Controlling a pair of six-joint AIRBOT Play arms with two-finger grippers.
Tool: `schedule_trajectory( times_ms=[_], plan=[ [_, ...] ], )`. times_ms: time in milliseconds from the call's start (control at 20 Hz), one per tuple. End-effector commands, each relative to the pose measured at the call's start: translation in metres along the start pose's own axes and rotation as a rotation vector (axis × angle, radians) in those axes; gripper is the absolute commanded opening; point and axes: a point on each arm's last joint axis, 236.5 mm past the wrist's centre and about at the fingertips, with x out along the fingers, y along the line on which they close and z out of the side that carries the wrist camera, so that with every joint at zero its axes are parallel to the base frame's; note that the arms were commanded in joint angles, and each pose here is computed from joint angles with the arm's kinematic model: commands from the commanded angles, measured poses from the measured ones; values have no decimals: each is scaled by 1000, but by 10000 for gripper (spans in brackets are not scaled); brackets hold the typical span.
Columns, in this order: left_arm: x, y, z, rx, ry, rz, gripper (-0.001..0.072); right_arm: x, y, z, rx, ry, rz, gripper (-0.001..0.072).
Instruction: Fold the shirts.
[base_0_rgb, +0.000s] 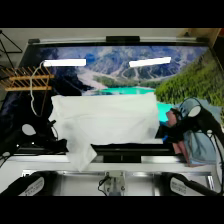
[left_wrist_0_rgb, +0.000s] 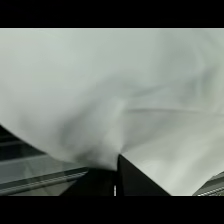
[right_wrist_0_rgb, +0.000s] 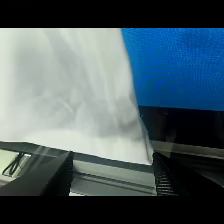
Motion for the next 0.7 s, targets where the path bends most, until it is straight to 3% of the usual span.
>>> schedule_trajectory(
  times_ms=[0, 150, 200, 250, 300, 650],
  plan=[
    [-2, -3, -2, 10, 2, -10, 33, 14, -6, 3, 34, -33, -8, 609],
    [-3, -4, -1, 29, -2, -10, 33, 20, -2, 7, 56, -57, 18, 541],
    [-4, -4, 1, 49, -8, -9, 33, 20, -1, 8, 46, -64, 14, 419],
    [-8, -4, 5, 68, -19, -3, 33, 19, 2, 11, 39, -71, 17, 111],
    [-16, -4, 14, 77, -43, 5, 33, 15, 6, 16, 29, -85, 32, 61],
    [-124, -15, 110, 179, -309, 21, 32, -75, 59, 113, -177, -382, 11, 60]
  ],
)
